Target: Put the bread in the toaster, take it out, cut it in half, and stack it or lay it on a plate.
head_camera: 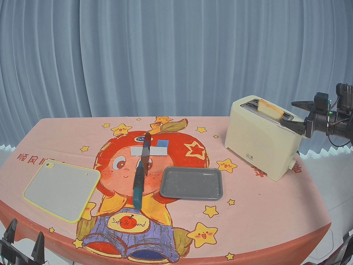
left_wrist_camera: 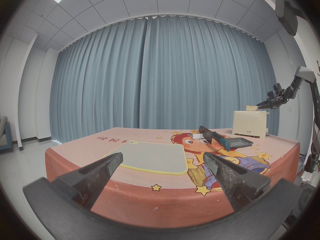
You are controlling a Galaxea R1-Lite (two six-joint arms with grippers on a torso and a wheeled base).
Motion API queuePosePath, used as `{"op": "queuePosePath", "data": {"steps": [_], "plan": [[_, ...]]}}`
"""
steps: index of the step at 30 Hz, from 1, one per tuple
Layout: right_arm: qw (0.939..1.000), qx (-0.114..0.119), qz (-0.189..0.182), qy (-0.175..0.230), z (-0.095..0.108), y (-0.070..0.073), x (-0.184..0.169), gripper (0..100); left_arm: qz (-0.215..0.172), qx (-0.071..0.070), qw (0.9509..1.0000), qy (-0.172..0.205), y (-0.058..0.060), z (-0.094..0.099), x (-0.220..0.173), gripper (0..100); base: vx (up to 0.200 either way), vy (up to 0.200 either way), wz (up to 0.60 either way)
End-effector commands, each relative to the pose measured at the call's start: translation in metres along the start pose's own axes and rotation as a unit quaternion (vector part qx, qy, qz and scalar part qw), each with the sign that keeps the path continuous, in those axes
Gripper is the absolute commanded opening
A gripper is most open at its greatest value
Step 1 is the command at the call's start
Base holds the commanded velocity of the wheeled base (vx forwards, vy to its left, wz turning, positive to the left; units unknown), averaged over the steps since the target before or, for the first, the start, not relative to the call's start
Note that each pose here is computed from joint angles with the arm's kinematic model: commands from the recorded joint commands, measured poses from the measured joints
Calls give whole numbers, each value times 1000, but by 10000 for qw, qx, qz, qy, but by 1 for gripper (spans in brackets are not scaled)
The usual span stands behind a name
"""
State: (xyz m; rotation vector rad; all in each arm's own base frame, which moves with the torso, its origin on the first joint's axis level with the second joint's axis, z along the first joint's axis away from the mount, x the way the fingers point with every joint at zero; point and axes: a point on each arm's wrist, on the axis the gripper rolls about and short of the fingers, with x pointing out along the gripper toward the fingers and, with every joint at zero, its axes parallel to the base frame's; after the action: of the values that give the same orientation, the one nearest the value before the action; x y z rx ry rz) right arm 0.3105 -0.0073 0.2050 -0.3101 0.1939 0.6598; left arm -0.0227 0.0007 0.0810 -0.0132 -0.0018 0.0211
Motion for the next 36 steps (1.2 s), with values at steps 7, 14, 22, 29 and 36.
{"op": "queuePosePath", "data": {"steps": [7, 14, 22, 29, 36], "plan": [[9990, 22, -409, -153, 22, 7, -21, 100, 3, -1, 10000, 93, 0, -5, 1, 100, 0, 0, 0], [9886, 1066, -982, -410, 47, 27, -44, 100, 3, -1, 10000, 93, 0, -5, 1, 100, 0, 0, 0], [9768, 1886, -963, -323, 30, 55, -68, 100, 3, -1, 10000, 93, 0, -5, 1, 100, 0, 0, 0], [9639, 2539, -646, -467, 29, 85, -84, 100, 3, -1, 10000, 93, 0, -5, 1, 100, 0, 0, 0], [9492, 3116, -325, -297, 13, 105, -84, 100, 3, -1, 10000, 93, 0, -5, 1, 100, 0, 0, 0]]}}
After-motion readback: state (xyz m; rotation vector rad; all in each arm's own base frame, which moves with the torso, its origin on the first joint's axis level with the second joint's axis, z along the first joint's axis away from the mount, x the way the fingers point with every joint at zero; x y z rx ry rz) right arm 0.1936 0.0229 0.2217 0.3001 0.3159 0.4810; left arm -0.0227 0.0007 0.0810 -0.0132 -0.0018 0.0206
